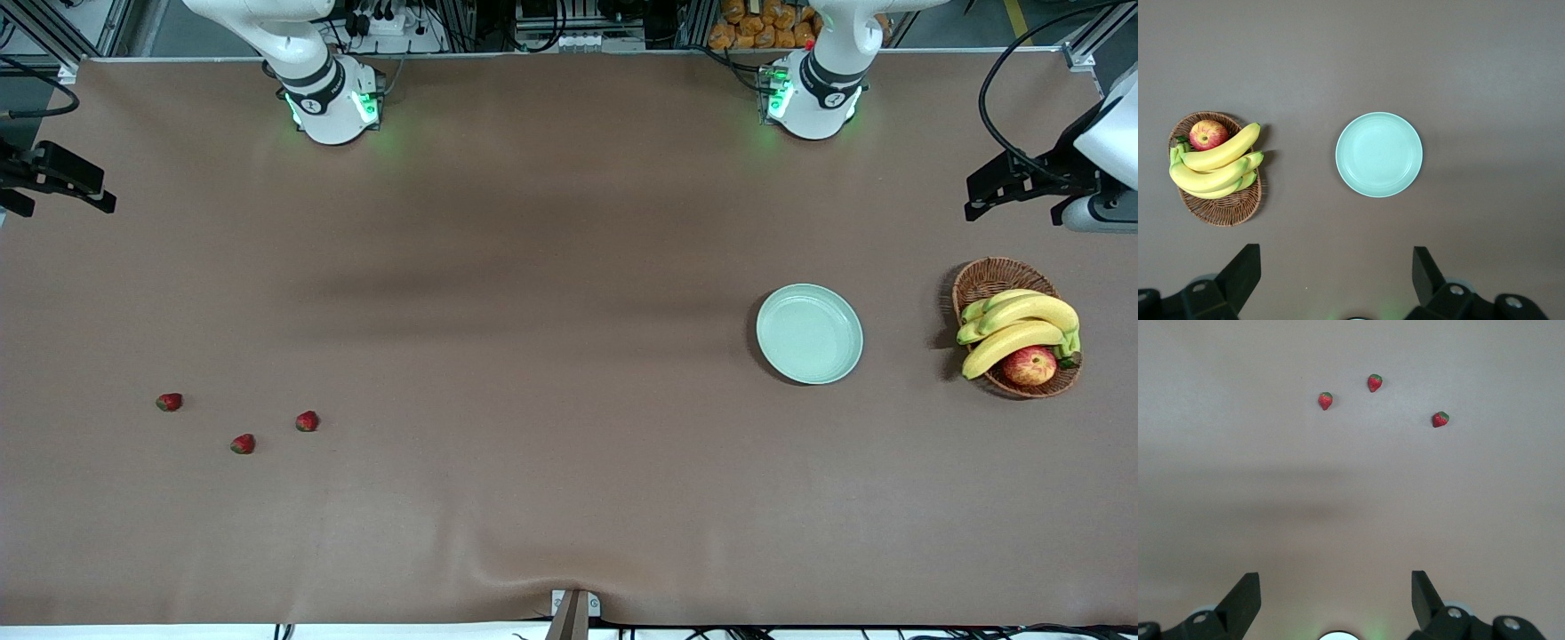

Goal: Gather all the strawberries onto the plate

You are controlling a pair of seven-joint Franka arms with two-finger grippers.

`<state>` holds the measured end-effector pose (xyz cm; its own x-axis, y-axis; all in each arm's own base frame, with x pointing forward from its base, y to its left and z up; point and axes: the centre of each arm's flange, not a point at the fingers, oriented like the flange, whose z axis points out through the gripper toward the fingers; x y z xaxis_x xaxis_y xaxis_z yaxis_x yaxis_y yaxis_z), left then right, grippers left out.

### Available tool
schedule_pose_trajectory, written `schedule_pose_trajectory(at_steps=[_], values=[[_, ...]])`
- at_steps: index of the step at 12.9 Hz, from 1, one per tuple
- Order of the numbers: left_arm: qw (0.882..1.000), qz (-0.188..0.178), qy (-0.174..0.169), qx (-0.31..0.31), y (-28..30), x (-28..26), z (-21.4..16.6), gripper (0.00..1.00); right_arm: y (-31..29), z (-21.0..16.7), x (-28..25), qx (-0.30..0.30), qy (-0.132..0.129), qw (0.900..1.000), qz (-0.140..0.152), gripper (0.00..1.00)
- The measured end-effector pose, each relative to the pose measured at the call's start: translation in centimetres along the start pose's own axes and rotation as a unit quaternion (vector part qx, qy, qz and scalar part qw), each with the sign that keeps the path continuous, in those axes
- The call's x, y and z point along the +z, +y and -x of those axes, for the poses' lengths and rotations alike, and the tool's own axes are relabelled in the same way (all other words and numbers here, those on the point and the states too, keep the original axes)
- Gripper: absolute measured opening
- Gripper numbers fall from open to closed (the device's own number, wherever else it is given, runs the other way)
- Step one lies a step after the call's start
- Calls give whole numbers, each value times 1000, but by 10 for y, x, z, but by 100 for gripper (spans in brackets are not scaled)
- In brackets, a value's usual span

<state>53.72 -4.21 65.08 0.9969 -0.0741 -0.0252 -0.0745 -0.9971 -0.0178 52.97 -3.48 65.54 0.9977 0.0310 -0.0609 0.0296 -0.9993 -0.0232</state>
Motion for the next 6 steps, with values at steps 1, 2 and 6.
schedule_pose_trajectory(at_steps=[1, 2, 6], values=[[1000, 0, -1, 0, 0, -2, 2, 100, 0, 0, 0, 0, 0, 1000, 0, 100], [1000, 2, -3, -1, -1, -3, 3, 100, 0, 0, 0, 0, 0, 1000, 0, 100], [1000, 7, -8, -7, -7, -1, 3, 100, 0, 0, 0, 0, 0, 1000, 0, 100]])
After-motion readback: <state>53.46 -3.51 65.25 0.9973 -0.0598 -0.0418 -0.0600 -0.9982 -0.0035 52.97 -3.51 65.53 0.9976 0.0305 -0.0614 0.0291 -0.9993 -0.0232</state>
